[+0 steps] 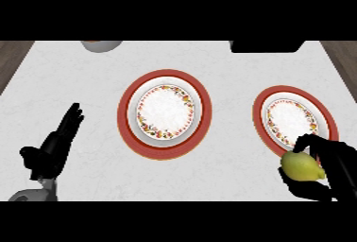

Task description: Pick the lemon from the plate and place it in the plate

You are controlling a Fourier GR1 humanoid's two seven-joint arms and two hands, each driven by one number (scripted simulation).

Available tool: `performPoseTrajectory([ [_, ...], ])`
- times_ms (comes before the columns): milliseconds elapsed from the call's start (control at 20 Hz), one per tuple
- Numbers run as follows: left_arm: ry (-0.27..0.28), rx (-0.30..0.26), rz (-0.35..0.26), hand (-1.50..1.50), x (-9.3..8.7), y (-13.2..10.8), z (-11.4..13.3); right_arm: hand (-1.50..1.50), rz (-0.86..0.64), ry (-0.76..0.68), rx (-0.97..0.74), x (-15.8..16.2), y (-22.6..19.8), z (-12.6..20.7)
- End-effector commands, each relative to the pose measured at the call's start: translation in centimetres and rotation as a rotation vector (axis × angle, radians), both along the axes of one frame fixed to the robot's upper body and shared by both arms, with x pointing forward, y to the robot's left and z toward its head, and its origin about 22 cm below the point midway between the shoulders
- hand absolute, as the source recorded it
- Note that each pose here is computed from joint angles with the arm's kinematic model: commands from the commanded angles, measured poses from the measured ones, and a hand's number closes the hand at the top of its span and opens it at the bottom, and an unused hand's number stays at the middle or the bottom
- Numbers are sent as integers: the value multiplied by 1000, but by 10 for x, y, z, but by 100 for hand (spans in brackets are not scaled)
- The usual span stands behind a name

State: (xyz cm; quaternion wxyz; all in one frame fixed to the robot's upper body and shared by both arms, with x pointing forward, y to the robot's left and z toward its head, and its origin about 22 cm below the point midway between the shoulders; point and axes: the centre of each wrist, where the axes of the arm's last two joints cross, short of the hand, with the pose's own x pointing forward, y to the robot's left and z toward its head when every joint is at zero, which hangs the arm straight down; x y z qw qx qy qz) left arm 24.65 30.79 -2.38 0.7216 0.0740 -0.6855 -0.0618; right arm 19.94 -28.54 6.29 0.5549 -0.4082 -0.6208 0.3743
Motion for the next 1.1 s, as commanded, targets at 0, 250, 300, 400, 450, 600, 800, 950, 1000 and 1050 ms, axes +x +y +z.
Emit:
performPoseTrajectory([
  [0,-8,-5,0,0,-15,0,-11,150,-7,-138,29,-4,11,45],
  [250,18,-17,-21,0,16,-3,18,150,3,-275,31,-11,47,89],
  [300,-3,-8,-20,0,-2,-8,-7,150,20,-268,45,-3,54,72],
  [400,-11,-1,-13,0,13,2,7,150,50,-242,70,-4,70,97],
  [450,6,-11,-18,0,6,-18,4,150,54,-250,82,10,80,82],
  [600,6,0,-24,0,15,-7,20,150,79,-226,85,22,105,89],
  [800,0,7,-21,0,4,-1,22,150,104,-194,66,40,118,103],
  [950,-14,-5,-11,0,22,-16,3,150,155,-167,99,61,153,93],
  [1000,-1,0,-13,0,5,-2,14,150,175,-141,113,56,149,97],
  [1050,4,-3,-24,0,-8,-17,-1,150,160,-155,113,60,177,93],
])
